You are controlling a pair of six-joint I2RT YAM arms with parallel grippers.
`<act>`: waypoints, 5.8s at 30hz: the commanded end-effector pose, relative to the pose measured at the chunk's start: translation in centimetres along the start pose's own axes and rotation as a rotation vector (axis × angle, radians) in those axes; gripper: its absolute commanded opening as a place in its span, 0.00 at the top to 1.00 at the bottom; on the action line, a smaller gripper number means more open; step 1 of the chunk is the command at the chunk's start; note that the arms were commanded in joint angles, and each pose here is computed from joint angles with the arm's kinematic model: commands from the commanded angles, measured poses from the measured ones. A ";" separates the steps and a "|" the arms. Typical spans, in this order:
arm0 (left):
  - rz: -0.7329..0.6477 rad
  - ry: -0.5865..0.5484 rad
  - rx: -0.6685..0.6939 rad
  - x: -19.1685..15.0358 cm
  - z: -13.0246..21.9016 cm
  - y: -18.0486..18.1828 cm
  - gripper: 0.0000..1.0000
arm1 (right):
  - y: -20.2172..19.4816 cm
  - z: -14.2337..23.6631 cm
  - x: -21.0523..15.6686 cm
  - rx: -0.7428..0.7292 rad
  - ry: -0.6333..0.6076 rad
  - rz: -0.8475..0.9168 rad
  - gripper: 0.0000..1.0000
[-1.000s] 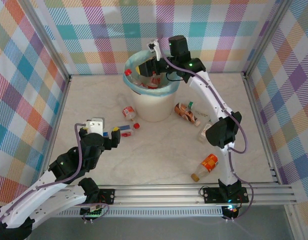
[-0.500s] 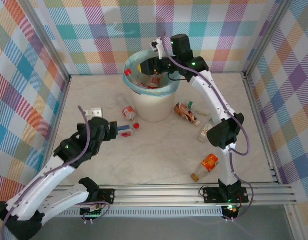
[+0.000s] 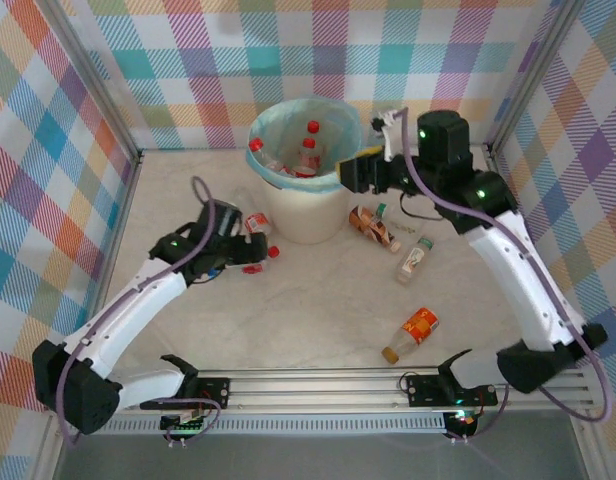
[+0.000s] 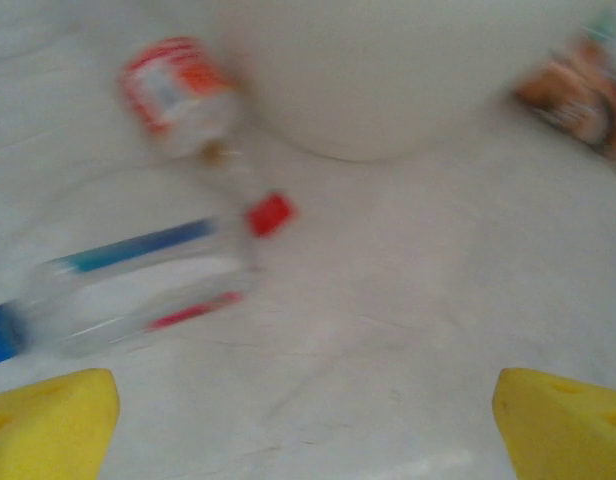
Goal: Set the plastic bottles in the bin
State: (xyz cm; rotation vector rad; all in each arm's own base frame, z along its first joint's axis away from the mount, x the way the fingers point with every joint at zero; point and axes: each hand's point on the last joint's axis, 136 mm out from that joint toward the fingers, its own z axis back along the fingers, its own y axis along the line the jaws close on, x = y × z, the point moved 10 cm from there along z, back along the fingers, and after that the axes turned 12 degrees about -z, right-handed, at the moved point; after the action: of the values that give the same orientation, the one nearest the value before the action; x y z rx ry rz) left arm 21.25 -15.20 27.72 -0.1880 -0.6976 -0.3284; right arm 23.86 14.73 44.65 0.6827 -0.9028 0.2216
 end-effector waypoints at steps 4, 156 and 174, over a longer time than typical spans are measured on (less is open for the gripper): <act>-0.341 -0.121 -0.223 -0.4 0.9 -9.5 0.04 | -4.6 5.2 -4.4 -0.397 -0.021 -0.075 0.38; 0.135 -0.585 0.488 -3.3 13.6 4.0 0.00 | -3.1 -19.7 9.0 -0.234 -0.042 0.382 0.56; 0.113 -0.544 0.462 -3.0 12.3 3.1 0.00 | -6.1 -26.0 4.7 -0.198 0.118 0.317 0.34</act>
State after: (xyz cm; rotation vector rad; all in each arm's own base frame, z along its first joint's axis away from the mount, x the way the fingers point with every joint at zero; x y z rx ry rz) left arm 12.85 -8.50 34.70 0.1333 -1.2705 -0.0259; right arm 46.91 25.69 32.94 0.2944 -0.8752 0.4468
